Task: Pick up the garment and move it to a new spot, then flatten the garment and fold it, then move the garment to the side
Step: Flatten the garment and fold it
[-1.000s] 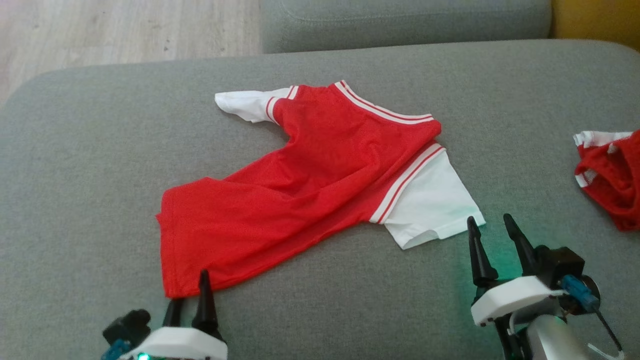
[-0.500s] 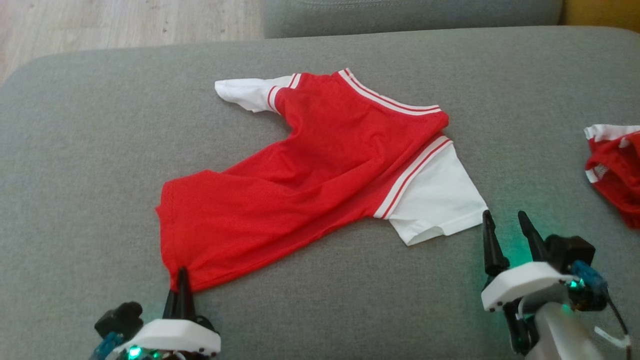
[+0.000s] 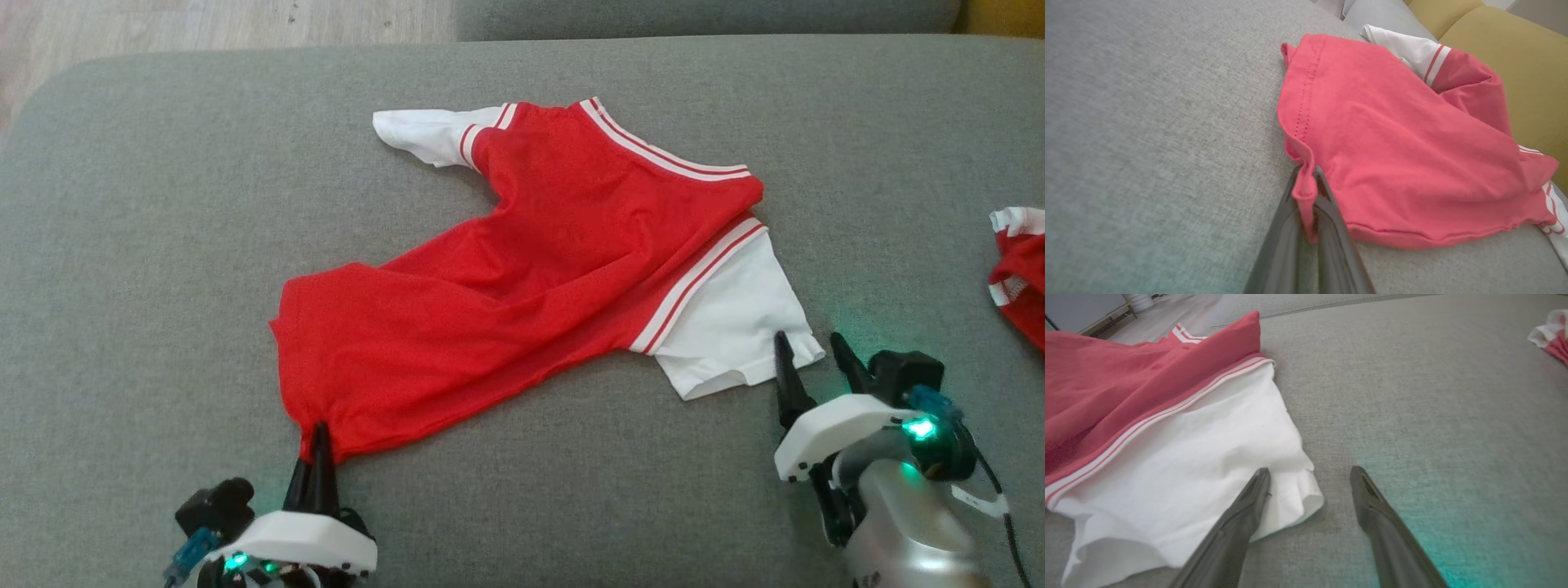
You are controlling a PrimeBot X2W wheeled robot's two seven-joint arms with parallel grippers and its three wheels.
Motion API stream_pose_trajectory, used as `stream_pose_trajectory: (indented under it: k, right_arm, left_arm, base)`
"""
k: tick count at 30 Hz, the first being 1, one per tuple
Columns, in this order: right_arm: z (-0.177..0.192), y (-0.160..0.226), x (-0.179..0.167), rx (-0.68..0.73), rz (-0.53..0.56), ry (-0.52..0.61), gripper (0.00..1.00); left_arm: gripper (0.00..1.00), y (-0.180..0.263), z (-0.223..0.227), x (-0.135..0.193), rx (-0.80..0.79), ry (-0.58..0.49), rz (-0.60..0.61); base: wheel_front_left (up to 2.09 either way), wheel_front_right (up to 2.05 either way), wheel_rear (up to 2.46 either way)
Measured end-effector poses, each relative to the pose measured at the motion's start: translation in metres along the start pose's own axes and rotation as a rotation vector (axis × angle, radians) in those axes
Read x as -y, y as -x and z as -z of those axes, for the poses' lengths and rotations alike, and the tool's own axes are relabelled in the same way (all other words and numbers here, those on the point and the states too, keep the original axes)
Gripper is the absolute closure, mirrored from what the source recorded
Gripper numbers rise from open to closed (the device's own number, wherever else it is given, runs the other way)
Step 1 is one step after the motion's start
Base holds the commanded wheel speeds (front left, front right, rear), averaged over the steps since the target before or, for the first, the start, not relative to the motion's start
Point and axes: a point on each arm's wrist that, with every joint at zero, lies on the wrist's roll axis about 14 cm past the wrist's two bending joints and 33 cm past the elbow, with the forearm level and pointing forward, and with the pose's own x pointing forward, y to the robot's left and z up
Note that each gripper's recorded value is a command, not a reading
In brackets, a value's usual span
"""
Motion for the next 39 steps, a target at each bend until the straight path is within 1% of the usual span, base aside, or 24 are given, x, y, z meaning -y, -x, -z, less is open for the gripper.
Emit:
stream_pose_trajectory:
  k: [1, 2, 3, 4, 5, 6, 9, 12, 14, 16, 19, 20, 21, 23, 26, 28, 30, 33, 36, 39]
  right_arm:
    - [0.001, -0.001, -0.002, -0.006, -0.011, 0.010, 0.02]
    - [0.002, -0.001, -0.005, -0.011, -0.024, 0.021, 0.09]
    - [0.003, -0.001, -0.008, -0.018, -0.035, 0.027, 0.22]
    - [0.004, -0.002, -0.011, -0.022, -0.044, 0.031, 0.51]
    - [0.005, -0.003, -0.014, -0.027, -0.054, 0.037, 0.74]
    - [0.006, -0.003, -0.017, -0.033, -0.062, 0.041, 1.00]
    - [0.008, -0.003, -0.020, -0.042, -0.072, 0.045, 1.00]
    - [0.004, -0.003, -0.018, -0.031, -0.061, 0.034, 1.00]
    - [-0.003, -0.002, -0.017, -0.007, -0.052, 0.017, 1.00]
    - [-0.022, 0.000, -0.018, 0.061, -0.047, -0.026, 1.00]
    - [-0.079, 0.005, -0.021, 0.252, -0.053, -0.109, 1.00]
    - [-0.079, 0.005, -0.021, 0.252, -0.053, -0.109, 1.00]
    - [-0.104, 0.009, -0.022, 0.330, -0.062, -0.140, 1.00]
    - [-0.153, 0.022, -0.025, 0.477, -0.087, -0.207, 1.00]
    - [-0.226, 0.050, -0.031, 0.690, -0.142, -0.291, 1.00]
    - [-0.274, 0.076, -0.036, 0.829, -0.190, -0.293, 1.00]
    - [-0.320, 0.106, -0.042, 0.957, -0.246, -0.289, 1.00]
    - [-0.374, 0.149, -0.053, 1.087, -0.330, -0.272, 1.00]
    - [-0.409, 0.177, -0.063, 1.155, -0.386, -0.251, 1.00]
    - [-0.433, 0.186, -0.069, 1.174, -0.408, -0.225, 1.00]
  left_arm:
    - [1.00, 0.000, 0.000, 0.000, 0.001, 0.000, 0.000]
    - [1.00, 0.000, 0.000, 0.000, 0.001, 0.000, -0.001]
    - [1.00, 0.001, 0.000, 0.000, 0.002, 0.000, -0.001]
    - [1.00, 0.001, 0.000, -0.001, 0.002, 0.000, -0.002]
    - [1.00, 0.001, 0.000, -0.001, 0.002, 0.000, -0.003]
    - [1.00, 0.001, -0.001, -0.001, 0.003, -0.001, -0.003]
    - [1.00, 0.002, -0.002, -0.001, 0.006, -0.009, -0.001]
    - [1.00, 0.002, -0.004, 0.001, 0.012, -0.015, 0.004]
    - [1.00, 0.001, -0.012, 0.007, 0.036, -0.014, 0.023]
    - [1.00, 0.000, -0.026, 0.016, 0.081, -0.017, 0.053]
    - [1.00, -0.002, -0.057, 0.042, 0.175, -0.045, 0.132]
    - [1.00, -0.002, -0.057, 0.042, 0.175, -0.045, 0.132]
    - [1.00, -0.002, -0.073, 0.053, 0.216, -0.061, 0.170]
    - [1.00, -0.002, -0.113, 0.077, 0.320, -0.106, 0.248]
    - [1.00, 0.010, -0.191, 0.111, 0.508, -0.208, 0.359]
    - [1.00, 0.025, -0.239, 0.136, 0.616, -0.286, 0.429]
    - [1.00, 0.042, -0.277, 0.163, 0.694, -0.344, 0.489]
    - [1.00, 0.069, -0.317, 0.198, 0.772, -0.411, 0.561]
    - [1.00, 0.088, -0.342, 0.221, 0.814, -0.453, 0.593]
    - [1.00, 0.094, -0.356, 0.232, 0.821, -0.493, 0.589]
  base:
    - [0.00, 0.00, 0.00]
    - [0.00, 0.00, 0.00]
    - [0.00, 0.00, 0.00]
    - [0.00, 0.00, 0.00]
    - [0.00, 0.00, 0.00]
    - [0.00, 0.00, 0.00]
    - [0.00, 0.00, 0.00]
    - [0.00, 0.00, 0.00]
    - [0.00, 0.00, 0.00]
    - [0.00, 0.00, 0.00]
    - [0.00, 0.00, 0.00]
    - [0.00, 0.00, 0.00]
    - [0.00, 0.00, 0.00]
    - [0.00, 0.00, 0.00]
    - [0.00, 0.00, 0.00]
    - [0.00, 0.00, 0.00]
    - [0.00, 0.00, 0.00]
    - [0.00, 0.00, 0.00]
    - [0.00, 0.00, 0.00]
    - [0.00, 0.00, 0.00]
